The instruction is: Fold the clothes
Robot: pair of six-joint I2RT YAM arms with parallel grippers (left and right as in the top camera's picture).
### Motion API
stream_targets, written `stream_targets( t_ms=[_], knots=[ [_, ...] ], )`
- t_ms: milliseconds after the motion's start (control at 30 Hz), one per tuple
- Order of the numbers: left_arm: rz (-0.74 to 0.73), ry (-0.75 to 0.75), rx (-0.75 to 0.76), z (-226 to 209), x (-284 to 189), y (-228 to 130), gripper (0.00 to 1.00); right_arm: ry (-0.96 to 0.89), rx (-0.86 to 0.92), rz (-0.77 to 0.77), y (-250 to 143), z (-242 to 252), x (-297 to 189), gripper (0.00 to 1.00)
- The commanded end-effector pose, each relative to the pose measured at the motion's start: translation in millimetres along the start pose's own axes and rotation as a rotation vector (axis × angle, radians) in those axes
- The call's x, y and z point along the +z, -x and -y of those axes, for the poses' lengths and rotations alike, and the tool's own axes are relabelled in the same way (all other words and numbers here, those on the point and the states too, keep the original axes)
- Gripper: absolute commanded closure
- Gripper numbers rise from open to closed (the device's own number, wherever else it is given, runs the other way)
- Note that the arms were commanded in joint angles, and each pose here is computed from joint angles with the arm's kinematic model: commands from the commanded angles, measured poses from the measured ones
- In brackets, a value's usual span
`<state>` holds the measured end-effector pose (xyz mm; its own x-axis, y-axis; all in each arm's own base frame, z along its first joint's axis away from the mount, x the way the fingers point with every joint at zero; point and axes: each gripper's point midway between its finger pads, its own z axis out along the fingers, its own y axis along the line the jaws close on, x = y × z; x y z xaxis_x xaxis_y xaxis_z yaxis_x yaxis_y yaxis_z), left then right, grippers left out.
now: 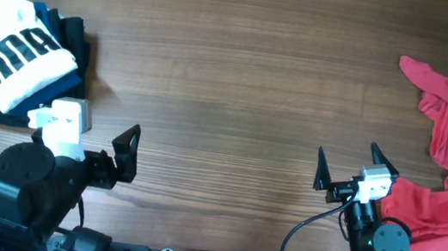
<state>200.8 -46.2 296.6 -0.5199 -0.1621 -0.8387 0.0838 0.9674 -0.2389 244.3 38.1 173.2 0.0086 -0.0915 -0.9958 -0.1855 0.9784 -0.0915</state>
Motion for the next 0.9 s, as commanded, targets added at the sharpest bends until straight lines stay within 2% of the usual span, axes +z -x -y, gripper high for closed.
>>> stream_targets(
  t_ms=[0, 267, 567, 700, 867],
  knots=[
    [0.022, 0.074, 0.012, -16, -7, -3, 0.0, 0.009, -0.014, 0.018, 4, -1, -1, 0.0],
    [0.008, 0.181, -0.042, -49, -7, -50, 0.0, 0.009, -0.014, 0.018, 4, -1, -1, 0.0],
    [0.22, 0.152, -0.061, -70, 50, -86, 0.0, 0.009, -0.014, 0.018, 4, -1, -1, 0.0],
    [0.309, 0.125, -0.085, -73, 68, -87, 0.0, 0.009, -0.014, 0.018, 4, -1, -1, 0.0],
    [0.447, 0.091, -0.072, -71, 77, -70, 0.0, 0.009, -0.014, 0.018, 4, -1, -1, 0.0]
  ],
)
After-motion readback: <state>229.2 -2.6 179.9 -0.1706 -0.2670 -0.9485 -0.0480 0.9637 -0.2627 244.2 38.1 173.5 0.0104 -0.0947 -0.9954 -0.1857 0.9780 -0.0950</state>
